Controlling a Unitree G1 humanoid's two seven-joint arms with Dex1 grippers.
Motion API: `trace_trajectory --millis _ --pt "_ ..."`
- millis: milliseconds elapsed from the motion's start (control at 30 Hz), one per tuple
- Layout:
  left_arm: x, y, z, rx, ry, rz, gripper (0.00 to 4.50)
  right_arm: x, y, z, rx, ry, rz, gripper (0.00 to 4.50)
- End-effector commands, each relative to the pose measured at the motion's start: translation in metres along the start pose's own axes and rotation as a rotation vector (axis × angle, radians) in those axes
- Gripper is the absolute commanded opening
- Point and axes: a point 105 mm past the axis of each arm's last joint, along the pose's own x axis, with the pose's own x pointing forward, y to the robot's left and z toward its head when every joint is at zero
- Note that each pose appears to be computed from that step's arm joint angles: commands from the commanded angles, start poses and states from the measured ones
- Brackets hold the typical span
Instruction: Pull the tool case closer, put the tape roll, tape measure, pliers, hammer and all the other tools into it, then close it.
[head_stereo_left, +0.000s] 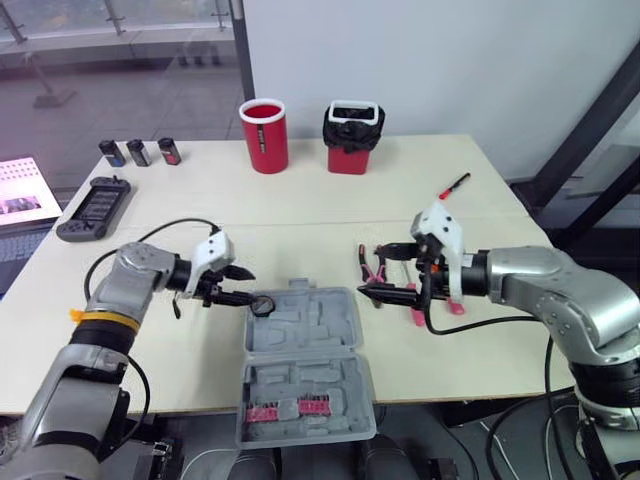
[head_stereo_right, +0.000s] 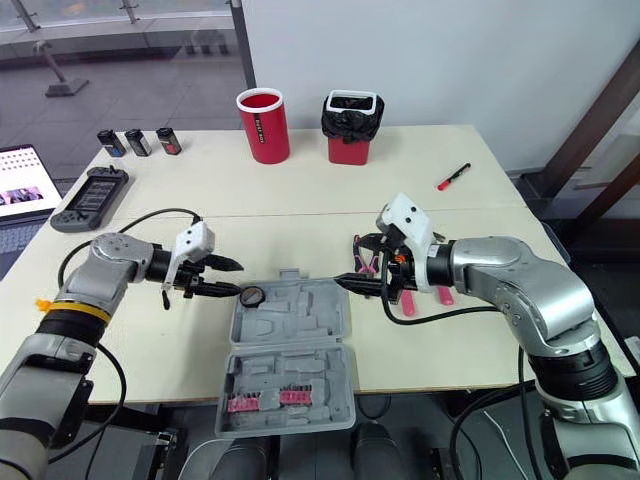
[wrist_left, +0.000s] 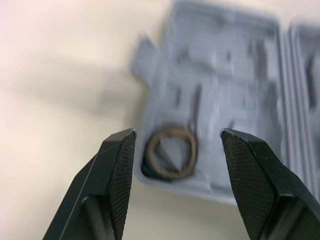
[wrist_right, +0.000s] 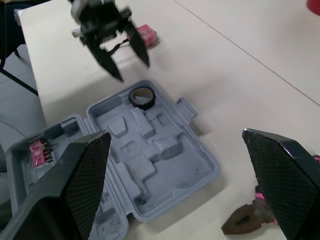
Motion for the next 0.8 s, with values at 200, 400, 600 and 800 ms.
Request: trace_trajectory --millis 200,400,600,800 --pt "0.017 0.001 -0.009 -0.023 -0.071 0.043 1.99 -0.005 -0.001 0.016 -0.061 -0.034 -0.006 4.50" --pt "0.029 0.000 -0.022 -0.034 -0.056 0.043 1.99 -0.008 -0.002 0.016 -0.061 -0.028 -0.018 4.50" --pt "0.045 -0.007 -0.049 -0.051 0.012 0.033 1.99 -0.009 -0.003 0.017 -0.059 -0.024 -0.027 4.50" --pt "0.047 -0.014 -0.074 -0.017 0.086 0.052 1.99 -0.012 -0.004 0.016 -0.060 -0.016 -0.039 4.50"
